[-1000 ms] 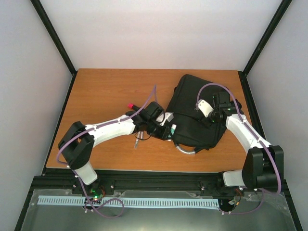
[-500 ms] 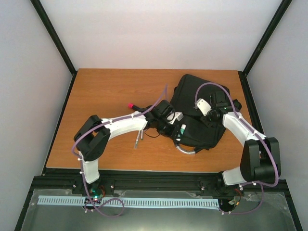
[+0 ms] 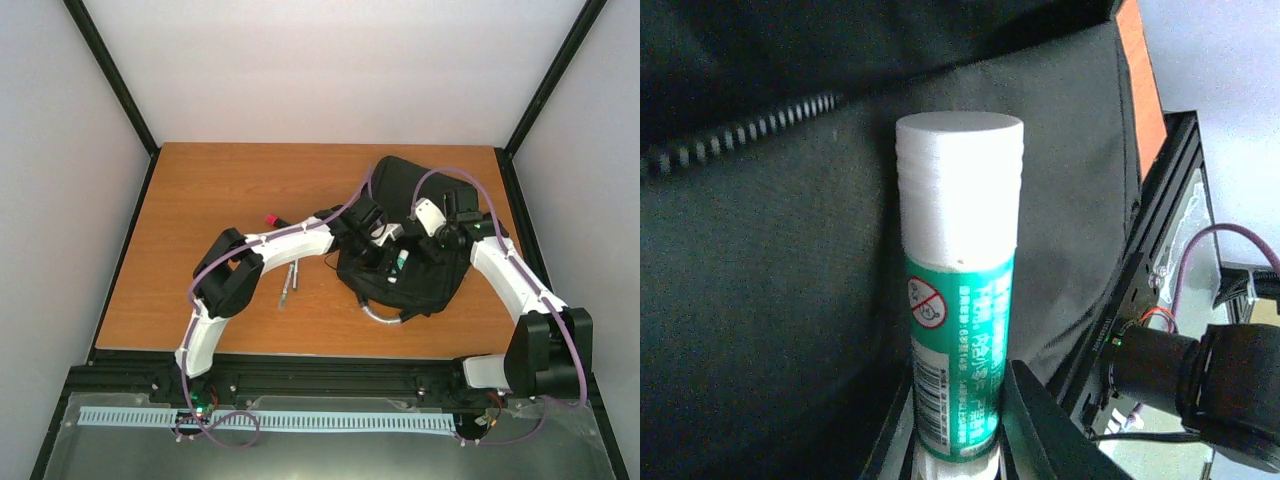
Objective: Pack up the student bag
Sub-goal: Place the stationery in the student bag.
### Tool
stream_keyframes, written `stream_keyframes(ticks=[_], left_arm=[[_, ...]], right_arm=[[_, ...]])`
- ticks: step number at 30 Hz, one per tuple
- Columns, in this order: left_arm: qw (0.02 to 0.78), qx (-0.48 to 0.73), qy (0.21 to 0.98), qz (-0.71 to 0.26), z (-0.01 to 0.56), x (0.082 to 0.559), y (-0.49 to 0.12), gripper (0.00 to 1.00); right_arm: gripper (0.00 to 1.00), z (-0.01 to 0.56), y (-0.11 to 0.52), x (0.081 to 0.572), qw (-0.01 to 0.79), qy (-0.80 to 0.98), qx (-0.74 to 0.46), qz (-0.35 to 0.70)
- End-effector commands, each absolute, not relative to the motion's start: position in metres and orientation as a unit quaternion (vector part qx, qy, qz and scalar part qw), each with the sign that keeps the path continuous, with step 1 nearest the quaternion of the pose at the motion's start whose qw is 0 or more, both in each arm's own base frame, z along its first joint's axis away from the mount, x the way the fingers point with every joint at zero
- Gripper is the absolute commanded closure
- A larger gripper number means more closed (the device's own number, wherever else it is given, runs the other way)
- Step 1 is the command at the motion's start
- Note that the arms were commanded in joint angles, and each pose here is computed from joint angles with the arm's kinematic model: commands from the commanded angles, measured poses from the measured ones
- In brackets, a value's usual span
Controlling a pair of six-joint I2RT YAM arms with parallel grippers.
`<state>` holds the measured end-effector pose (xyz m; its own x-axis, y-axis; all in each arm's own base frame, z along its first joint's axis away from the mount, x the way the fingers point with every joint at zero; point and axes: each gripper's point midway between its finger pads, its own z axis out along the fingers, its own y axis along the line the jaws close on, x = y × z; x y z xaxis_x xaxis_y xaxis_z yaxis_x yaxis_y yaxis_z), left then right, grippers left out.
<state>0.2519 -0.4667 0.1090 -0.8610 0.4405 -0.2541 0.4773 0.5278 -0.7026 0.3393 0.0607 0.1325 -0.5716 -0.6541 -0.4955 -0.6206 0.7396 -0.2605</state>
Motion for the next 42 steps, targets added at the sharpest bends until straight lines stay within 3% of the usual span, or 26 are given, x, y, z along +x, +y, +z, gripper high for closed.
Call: stream_keyframes(ticks=[1, 13, 21, 27, 32, 42], left_arm=[[0.014, 0.272, 0.87, -0.411, 0.108, 0.256, -0.479, 0.87], [0.041, 0.253, 0.891, -0.375, 0.087, 0.296, -0.498, 0.85], [0.058, 0.244, 0.91, -0.331, 0.084, 0.301, -0.482, 0.59], [0.084, 0.243, 0.913, -0.318, 0.106, 0.297, -0.465, 0.54], [0.091, 0.23, 0.911, -0.33, 0.118, 0.278, -0.444, 0.59], [0.132, 0.198, 0.878, -0.416, 0.119, 0.254, -0.447, 0.98]], right_arm=[[0.97, 0.163, 0.08, 0.339, 0.332, 0.875, -0.353, 0.017], [0.97, 0.167, 0.092, 0.324, 0.343, 0.877, -0.33, 0.068], [0.97, 0.152, 0.094, 0.323, 0.339, 0.881, -0.32, 0.08], [0.97, 0.143, 0.091, 0.321, 0.335, 0.884, -0.318, 0.073], [0.97, 0.144, 0.088, 0.318, 0.341, 0.883, -0.317, 0.065], [0.97, 0.142, 0.089, 0.317, 0.341, 0.882, -0.317, 0.069]])
